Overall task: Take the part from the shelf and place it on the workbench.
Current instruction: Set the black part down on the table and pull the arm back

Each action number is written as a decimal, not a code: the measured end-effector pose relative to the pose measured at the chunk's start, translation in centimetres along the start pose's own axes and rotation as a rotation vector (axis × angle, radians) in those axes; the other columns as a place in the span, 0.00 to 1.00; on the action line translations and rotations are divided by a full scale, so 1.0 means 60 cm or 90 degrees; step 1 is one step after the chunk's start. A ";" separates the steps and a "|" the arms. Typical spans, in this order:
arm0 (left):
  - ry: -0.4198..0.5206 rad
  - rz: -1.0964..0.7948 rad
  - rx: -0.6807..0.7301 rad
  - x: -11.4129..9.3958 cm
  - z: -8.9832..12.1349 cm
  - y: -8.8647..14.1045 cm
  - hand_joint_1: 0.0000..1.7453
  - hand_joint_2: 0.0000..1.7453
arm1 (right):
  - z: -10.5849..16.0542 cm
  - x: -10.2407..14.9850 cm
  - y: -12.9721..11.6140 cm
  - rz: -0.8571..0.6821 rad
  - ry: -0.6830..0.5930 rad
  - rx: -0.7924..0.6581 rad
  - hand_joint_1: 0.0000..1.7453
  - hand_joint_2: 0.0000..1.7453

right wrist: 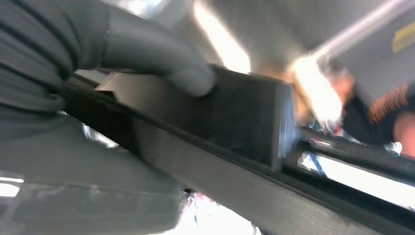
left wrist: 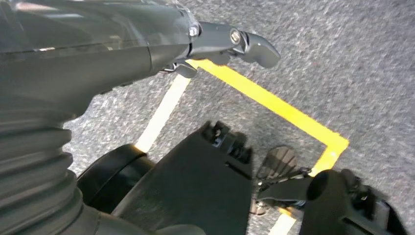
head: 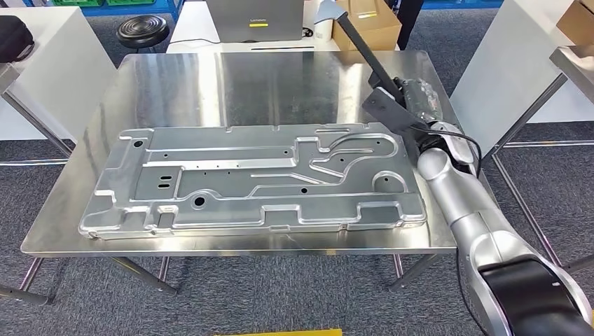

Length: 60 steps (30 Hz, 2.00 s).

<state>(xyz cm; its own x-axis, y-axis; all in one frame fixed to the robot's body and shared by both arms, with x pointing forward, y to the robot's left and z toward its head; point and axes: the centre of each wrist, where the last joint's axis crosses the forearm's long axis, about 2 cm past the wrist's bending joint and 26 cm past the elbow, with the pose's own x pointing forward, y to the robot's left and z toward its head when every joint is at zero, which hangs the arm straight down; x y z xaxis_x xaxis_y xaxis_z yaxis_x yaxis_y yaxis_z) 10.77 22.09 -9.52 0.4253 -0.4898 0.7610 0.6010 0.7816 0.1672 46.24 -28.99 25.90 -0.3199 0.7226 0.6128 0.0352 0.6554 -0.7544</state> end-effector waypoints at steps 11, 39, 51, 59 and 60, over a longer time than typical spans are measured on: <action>-0.002 0.006 -0.021 0.002 -0.003 0.007 0.00 1.00 | -0.040 0.071 0.112 -0.198 0.052 0.197 1.00 1.00; -0.011 0.022 -0.017 0.013 -0.010 0.004 0.00 1.00 | -0.058 0.238 0.210 -0.076 0.074 0.399 1.00 1.00; 0.002 0.032 0.000 0.005 -0.004 0.003 0.00 1.00 | -0.088 0.256 0.165 0.108 0.091 0.416 1.00 1.00; -0.002 0.035 0.003 0.006 -0.005 0.004 0.00 1.00 | -0.101 0.301 0.158 0.173 0.032 0.376 1.00 1.00; -0.002 0.035 0.003 0.006 -0.004 0.004 0.00 1.00 | -0.102 0.305 0.157 0.178 0.026 0.373 1.00 1.00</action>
<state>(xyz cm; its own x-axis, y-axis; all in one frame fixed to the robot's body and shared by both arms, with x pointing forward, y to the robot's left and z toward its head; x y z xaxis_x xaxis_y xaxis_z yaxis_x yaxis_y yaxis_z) 11.22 21.99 -9.40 0.4558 -0.4447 0.7711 0.5731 0.8094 0.1280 46.48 -8.23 31.44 -0.3369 0.8639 0.3745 -0.4134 0.2216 -0.8832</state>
